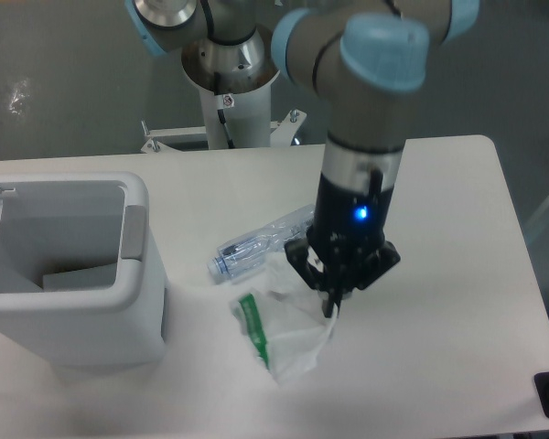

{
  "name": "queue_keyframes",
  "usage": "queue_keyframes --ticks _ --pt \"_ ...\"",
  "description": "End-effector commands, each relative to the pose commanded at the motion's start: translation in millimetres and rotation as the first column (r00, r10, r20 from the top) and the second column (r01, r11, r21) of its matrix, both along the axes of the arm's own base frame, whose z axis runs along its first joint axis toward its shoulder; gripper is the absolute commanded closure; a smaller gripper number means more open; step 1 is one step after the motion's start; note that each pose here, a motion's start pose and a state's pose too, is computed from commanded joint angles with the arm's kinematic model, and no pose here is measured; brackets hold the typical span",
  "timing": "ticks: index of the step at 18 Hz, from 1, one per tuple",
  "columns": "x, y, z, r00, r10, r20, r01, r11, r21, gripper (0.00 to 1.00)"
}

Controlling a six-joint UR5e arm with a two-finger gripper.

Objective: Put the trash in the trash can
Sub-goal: 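Carry the plastic bag over the white bin and lower it in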

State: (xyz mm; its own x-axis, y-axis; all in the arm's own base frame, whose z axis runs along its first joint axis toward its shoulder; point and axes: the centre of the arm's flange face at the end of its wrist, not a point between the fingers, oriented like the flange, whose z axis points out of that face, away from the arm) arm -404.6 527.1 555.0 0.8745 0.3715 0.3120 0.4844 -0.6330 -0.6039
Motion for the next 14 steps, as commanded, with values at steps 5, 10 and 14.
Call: queue_keyframes --ticks 5,10,14 --pt "43.9 7.1 30.7 0.999 -0.019 0.035 0.017 0.998 0.058 1.0" --pt "112.2 14.0 46.2 0.995 -0.097 0.023 0.095 0.993 0.067 1.0" --pt "156.3 15.2 29.4 0.985 -0.172 0.021 0.171 0.984 0.043 1.0"
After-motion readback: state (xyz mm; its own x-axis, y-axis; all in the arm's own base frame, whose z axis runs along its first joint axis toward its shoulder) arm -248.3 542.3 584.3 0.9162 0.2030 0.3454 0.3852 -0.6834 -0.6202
